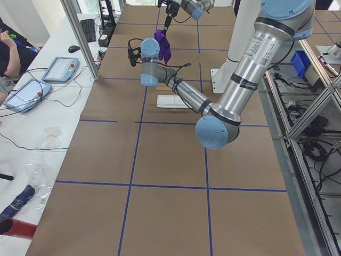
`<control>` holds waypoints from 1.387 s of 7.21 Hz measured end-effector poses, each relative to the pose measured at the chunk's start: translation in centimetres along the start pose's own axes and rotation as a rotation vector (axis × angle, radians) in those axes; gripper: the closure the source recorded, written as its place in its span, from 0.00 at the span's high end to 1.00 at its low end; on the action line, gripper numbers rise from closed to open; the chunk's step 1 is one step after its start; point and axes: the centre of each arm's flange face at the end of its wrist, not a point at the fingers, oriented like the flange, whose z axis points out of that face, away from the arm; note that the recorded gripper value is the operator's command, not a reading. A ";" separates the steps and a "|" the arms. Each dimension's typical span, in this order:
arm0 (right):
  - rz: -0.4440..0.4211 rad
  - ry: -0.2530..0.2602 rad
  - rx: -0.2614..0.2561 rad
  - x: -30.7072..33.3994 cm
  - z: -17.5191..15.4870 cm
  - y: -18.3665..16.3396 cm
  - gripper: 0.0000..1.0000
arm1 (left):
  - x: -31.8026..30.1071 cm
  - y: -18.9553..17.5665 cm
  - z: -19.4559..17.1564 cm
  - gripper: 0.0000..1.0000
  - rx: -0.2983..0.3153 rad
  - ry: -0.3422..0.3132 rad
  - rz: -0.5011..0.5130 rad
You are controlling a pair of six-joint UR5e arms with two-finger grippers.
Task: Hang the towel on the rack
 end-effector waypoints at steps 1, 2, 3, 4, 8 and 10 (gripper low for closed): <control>0.001 -0.037 0.009 -0.6 0.2 0.9 0.00 | 1.0 1.8 2.1 0.96 -0.011 0.036 -0.027; 0.003 -0.062 0.014 -0.9 0.3 1.5 0.00 | 2.0 3.2 3.7 0.93 -0.022 0.063 -0.051; 0.004 -0.077 0.012 -1.1 0.4 2.0 0.00 | 3.0 4.4 4.8 0.90 -0.039 0.082 -0.072; 0.004 -0.087 0.011 -1.3 0.5 2.4 0.00 | 3.7 5.4 5.6 0.86 -0.056 0.092 -0.081; 0.004 -0.102 0.016 -1.6 0.7 2.9 0.00 | 4.1 7.8 7.7 0.34 -0.094 0.101 -0.088; 0.004 -0.103 0.017 -1.6 0.6 2.9 0.00 | 4.0 8.0 7.7 0.33 -0.097 0.102 -0.085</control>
